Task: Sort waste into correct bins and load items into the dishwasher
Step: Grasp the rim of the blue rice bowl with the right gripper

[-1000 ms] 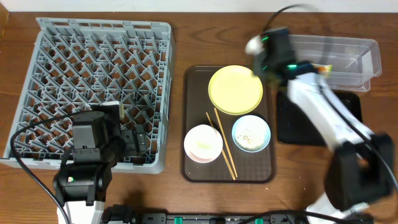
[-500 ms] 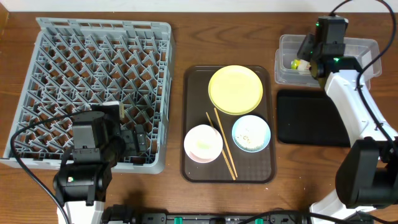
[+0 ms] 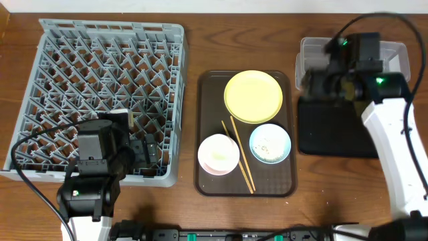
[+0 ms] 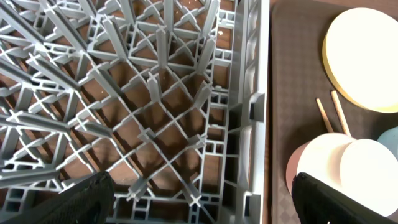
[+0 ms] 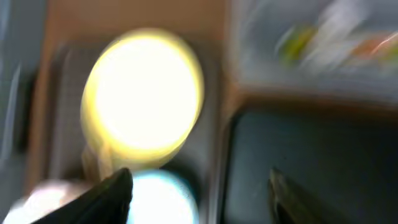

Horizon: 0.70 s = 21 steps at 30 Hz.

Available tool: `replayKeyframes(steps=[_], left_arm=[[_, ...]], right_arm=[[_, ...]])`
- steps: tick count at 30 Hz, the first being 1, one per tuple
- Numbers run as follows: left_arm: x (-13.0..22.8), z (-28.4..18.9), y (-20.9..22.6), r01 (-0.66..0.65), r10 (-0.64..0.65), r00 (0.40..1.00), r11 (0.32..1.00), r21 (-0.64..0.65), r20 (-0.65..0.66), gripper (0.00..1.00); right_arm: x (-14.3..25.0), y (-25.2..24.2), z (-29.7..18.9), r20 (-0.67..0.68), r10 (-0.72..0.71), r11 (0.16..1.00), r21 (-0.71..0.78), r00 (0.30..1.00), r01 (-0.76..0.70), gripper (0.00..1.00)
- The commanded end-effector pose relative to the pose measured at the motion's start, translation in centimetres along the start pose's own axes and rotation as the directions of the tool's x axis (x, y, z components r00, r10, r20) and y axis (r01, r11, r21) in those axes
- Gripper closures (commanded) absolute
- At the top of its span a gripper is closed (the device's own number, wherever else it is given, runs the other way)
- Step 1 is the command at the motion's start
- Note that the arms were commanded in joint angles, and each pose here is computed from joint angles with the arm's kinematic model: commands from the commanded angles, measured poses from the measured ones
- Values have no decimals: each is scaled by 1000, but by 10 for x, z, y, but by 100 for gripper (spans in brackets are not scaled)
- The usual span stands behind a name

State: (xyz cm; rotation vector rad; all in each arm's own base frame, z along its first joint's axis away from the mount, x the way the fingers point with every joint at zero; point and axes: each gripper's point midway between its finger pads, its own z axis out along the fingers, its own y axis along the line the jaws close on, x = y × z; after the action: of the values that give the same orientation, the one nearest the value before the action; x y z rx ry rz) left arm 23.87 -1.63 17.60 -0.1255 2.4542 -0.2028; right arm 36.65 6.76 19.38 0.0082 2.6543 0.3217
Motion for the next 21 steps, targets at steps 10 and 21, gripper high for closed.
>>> replayKeyframes(steps=[10, 21], left_arm=[[-7, -6, -3, 9, -9, 1000, 1000, 13, 21, 7], [-4, -6, -3, 10, -10, 1000, 1000, 12, 12, 7]], right_arm=[[117, 86, 39, -294, -250, 966, -140, 922, 218, 40], [155, 98, 97, -217, -151, 988, -68, 964, 139, 55]])
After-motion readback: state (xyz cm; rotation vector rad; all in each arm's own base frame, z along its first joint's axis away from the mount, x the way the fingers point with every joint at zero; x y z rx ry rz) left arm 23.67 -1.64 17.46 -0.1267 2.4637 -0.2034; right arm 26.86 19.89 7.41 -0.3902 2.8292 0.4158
